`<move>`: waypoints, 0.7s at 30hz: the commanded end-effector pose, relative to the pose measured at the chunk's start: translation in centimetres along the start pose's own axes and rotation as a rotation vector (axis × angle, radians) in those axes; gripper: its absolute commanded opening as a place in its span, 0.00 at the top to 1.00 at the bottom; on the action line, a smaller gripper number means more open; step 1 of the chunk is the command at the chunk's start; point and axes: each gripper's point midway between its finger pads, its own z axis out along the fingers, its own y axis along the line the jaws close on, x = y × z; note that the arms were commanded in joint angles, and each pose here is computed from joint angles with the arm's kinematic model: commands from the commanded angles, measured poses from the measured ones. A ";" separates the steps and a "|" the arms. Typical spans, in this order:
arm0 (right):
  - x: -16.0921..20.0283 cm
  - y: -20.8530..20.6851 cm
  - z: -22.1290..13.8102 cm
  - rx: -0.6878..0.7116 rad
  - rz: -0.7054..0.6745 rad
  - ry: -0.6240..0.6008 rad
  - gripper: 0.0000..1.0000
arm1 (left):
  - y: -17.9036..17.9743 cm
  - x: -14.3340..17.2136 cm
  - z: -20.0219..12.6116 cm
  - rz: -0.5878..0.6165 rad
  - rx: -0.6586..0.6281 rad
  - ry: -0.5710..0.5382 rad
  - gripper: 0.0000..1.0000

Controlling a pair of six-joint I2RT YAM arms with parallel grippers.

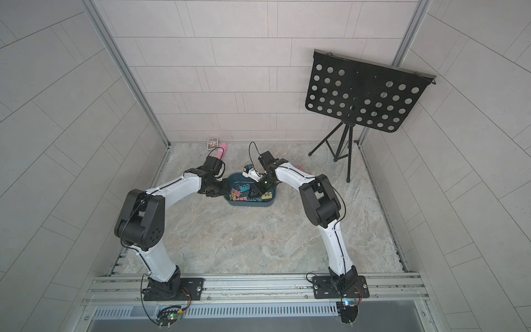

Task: Take out the binder clips from the storage box
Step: Pick up the binder clip from the storage box.

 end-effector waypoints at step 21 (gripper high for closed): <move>-3.4 2.9 -5.1 0.004 -0.051 -0.105 1.00 | 0.6 0.2 -0.9 -0.012 -0.013 -0.020 0.76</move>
